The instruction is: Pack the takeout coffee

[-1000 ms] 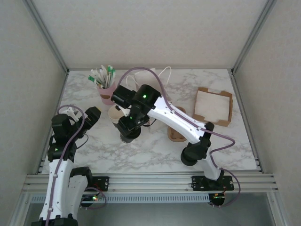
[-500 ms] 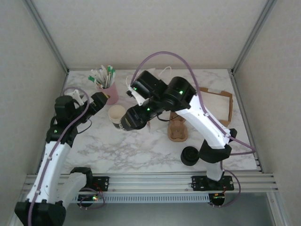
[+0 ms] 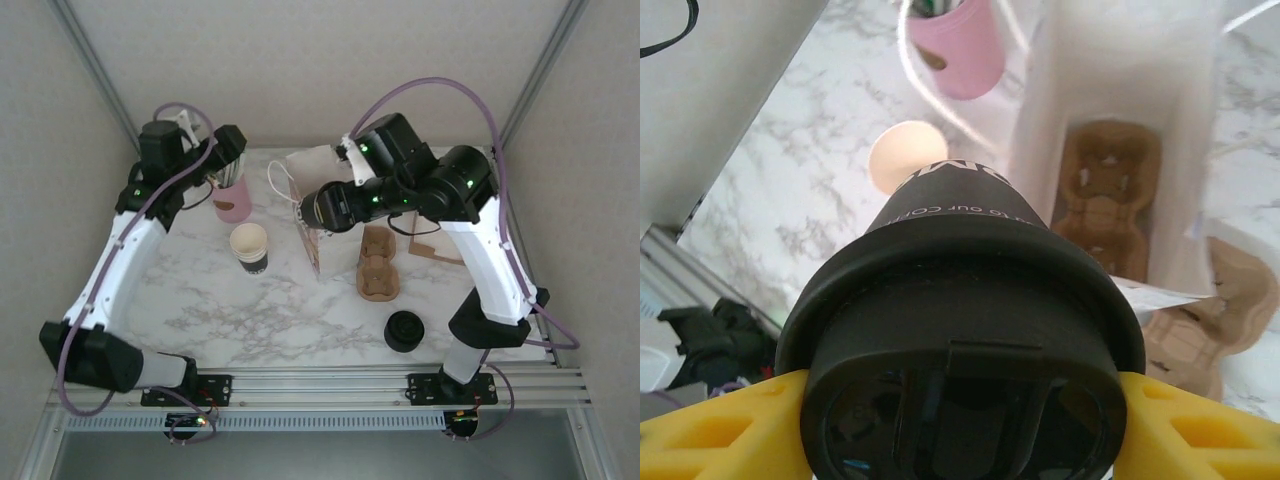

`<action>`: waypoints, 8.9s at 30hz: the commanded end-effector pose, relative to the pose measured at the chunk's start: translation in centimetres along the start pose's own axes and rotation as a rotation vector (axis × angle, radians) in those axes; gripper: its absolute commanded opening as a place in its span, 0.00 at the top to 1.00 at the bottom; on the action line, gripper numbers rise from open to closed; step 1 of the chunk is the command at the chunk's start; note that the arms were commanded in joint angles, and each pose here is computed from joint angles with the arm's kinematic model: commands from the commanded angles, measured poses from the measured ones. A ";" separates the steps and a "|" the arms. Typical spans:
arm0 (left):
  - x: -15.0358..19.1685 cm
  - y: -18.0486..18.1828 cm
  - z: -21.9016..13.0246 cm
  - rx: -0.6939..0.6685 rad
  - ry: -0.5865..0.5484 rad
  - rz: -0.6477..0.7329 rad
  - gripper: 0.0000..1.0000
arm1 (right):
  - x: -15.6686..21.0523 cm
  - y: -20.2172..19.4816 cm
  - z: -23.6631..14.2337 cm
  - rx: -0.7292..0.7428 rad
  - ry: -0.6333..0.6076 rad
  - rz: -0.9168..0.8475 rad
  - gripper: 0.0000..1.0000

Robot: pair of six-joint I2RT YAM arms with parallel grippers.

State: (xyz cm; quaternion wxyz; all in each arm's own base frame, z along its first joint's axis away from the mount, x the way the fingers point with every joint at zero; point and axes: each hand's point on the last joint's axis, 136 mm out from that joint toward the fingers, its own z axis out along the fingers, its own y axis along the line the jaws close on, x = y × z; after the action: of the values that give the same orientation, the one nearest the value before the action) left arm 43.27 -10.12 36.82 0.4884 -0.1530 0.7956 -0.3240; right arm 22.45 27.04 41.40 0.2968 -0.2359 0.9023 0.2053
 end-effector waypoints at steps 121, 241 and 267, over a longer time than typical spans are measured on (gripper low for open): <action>13.6 3.4 21.2 -0.036 0.453 0.251 0.36 | 5.1 -7.3 15.4 0.354 0.488 -0.014 0.36; 17.3 3.3 -3.7 -0.048 0.224 0.119 0.49 | 15.7 -4.8 14.8 0.371 0.856 -0.025 0.35; 16.3 2.7 -9.1 0.010 0.137 0.082 0.08 | 15.4 -4.3 15.3 0.338 0.815 -0.032 0.35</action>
State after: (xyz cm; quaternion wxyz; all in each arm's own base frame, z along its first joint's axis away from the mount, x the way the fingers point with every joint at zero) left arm 28.27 -13.65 26.90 0.4512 -0.0970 0.8312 -0.3100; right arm 22.54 29.58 18.73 0.0009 -0.2513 0.9677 -0.0186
